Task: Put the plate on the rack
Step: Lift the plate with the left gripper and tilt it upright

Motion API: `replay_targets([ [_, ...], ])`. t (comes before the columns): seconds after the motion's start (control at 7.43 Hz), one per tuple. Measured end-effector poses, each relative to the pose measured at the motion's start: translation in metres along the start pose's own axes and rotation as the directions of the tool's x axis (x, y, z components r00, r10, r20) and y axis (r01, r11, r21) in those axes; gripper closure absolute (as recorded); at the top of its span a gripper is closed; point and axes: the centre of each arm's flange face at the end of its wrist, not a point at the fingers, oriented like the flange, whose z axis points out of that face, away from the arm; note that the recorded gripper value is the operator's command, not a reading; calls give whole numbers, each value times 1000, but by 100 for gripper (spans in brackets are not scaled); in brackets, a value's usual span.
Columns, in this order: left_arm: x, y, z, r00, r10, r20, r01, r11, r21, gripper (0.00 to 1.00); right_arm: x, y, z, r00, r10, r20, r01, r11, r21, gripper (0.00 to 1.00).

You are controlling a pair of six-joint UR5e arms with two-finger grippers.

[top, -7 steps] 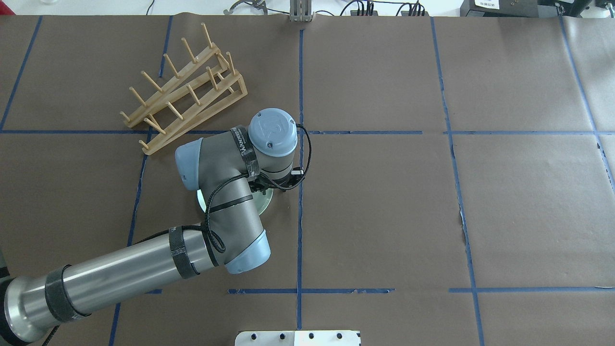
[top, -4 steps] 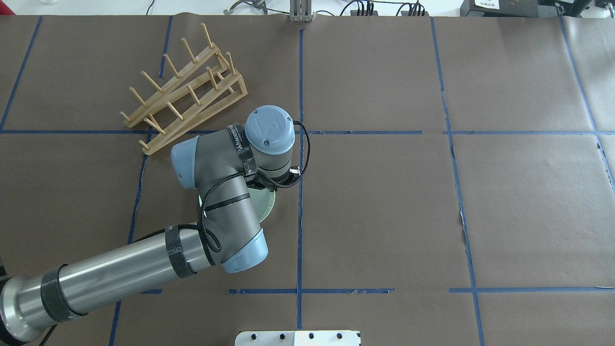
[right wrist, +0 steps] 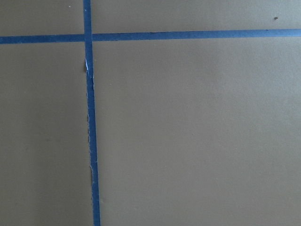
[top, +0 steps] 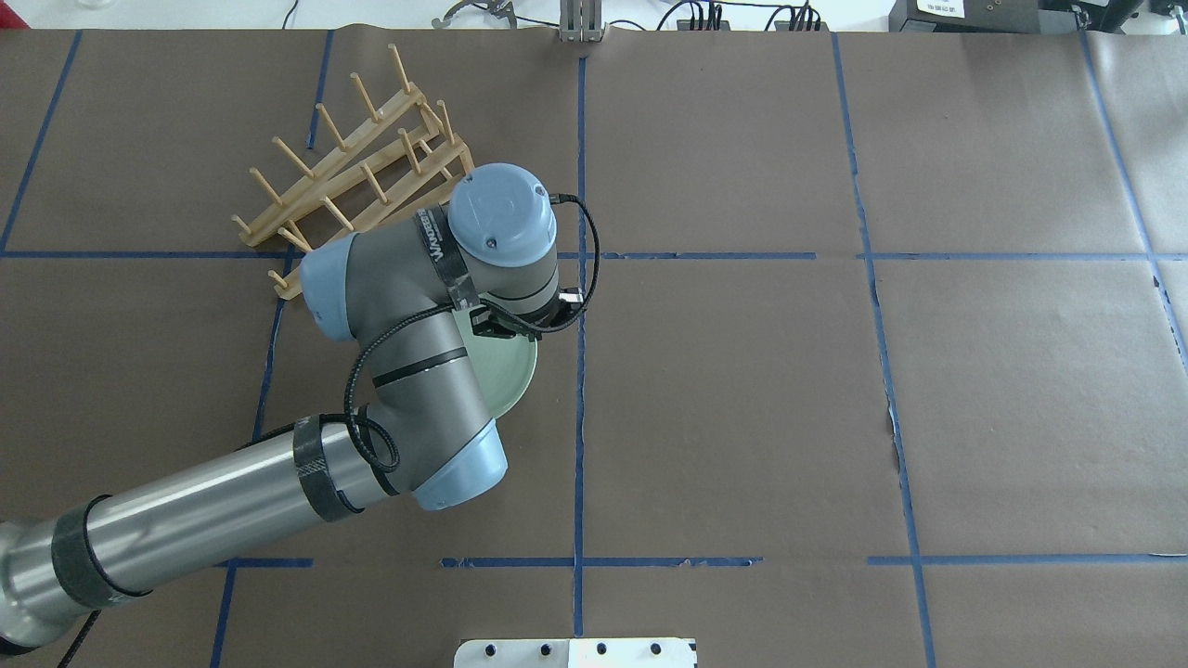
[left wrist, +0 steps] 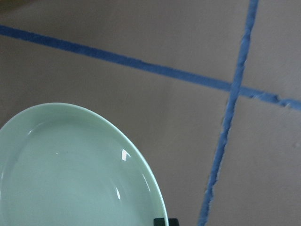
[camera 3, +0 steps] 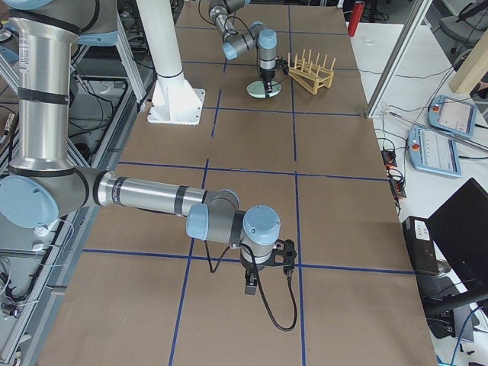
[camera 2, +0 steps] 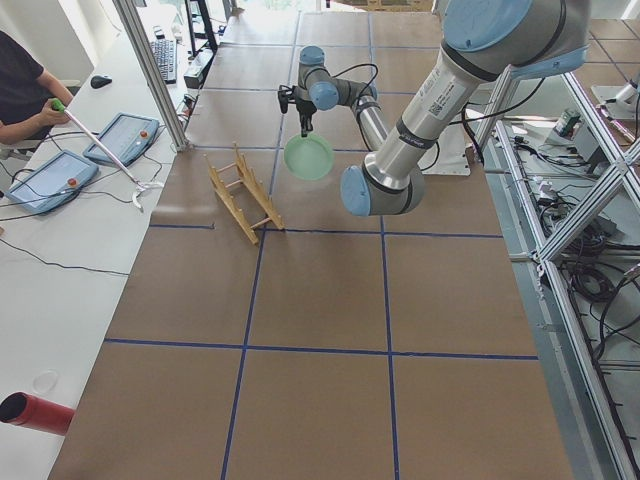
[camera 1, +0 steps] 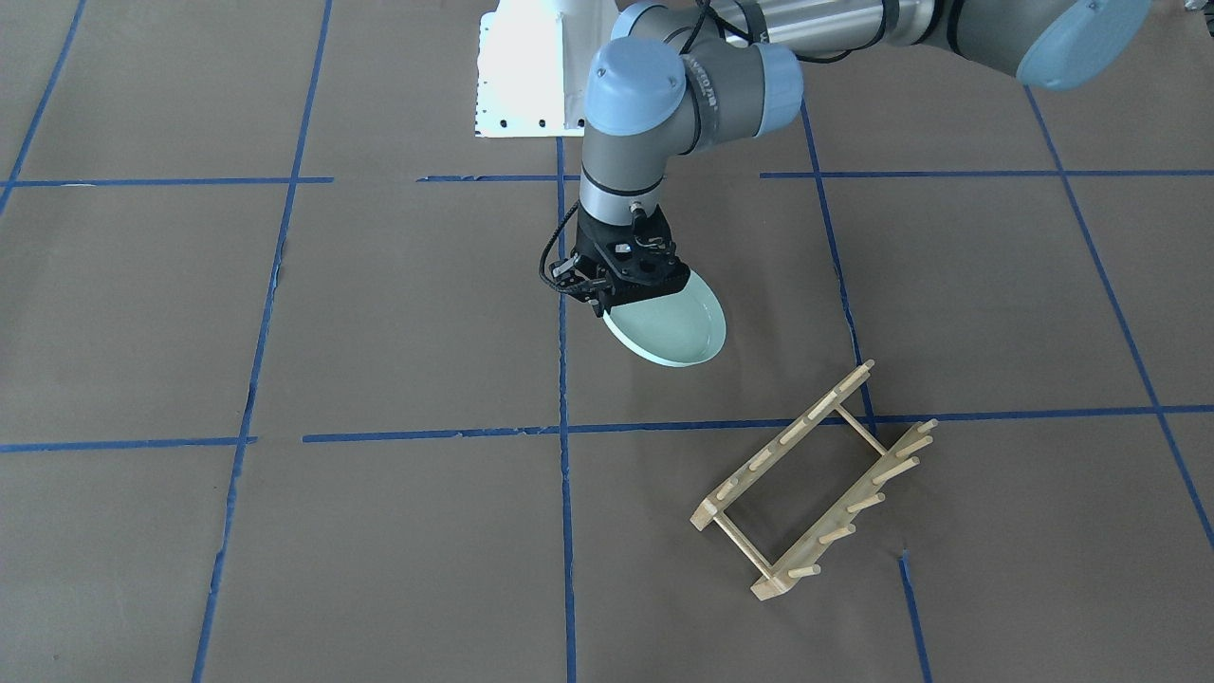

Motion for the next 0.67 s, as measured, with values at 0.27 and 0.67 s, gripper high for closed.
replay_targets([
  [0.27,-3,-56,-72,965,-121,-234,143,987,77,100,0,0,0,1000,0,0,0,1000,0,0],
  [0.67,-72,-128,-121,816,-183,-548,286,952,106,100,0,0,0,1000,0,0,0,1000,0,0],
])
